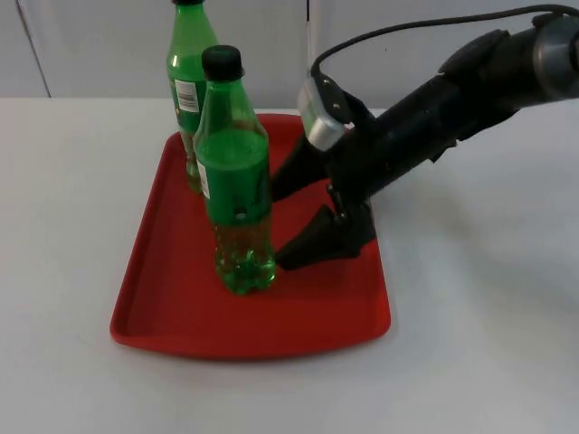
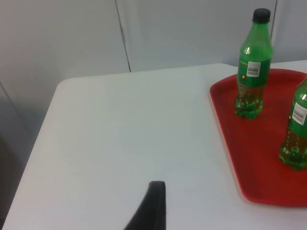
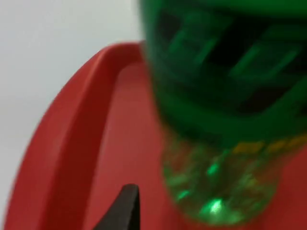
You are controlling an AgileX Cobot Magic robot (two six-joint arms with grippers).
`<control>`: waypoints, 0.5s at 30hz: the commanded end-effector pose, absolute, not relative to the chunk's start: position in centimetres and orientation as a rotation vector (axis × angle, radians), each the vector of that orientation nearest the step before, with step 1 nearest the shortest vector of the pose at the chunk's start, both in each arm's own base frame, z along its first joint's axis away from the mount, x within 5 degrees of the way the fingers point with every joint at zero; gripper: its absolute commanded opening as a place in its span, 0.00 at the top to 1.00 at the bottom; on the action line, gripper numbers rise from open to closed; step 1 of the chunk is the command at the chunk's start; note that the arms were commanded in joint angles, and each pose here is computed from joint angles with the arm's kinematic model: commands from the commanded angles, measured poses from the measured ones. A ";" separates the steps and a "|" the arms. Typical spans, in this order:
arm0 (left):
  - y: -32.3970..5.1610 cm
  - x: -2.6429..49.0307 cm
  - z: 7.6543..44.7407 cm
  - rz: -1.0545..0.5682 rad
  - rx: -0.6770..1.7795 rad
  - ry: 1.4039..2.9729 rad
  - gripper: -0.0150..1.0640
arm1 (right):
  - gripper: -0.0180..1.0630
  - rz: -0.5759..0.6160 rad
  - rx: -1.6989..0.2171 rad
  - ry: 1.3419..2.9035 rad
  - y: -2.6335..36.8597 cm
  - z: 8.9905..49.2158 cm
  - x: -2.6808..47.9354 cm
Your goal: Place the bottle upright on the tray.
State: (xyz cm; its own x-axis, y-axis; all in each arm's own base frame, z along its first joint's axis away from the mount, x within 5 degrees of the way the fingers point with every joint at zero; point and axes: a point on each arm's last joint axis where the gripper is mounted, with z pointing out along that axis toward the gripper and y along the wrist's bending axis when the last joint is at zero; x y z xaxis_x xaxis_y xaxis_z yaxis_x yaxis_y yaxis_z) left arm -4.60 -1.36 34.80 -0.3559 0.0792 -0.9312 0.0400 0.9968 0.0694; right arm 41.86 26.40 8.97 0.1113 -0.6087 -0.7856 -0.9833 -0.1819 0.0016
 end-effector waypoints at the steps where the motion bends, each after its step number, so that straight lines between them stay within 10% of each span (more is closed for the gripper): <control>1: -1.5 -4.7 34.8 0.027 0.095 1.926 0.20 | 0.01 0.913 -1.925 1.533 25.9 10.0 41.5; 15: -1.6 -4.7 34.9 0.012 0.098 1.917 0.20 | 0.01 0.583 -1.825 2.196 19.9 18.6 41.6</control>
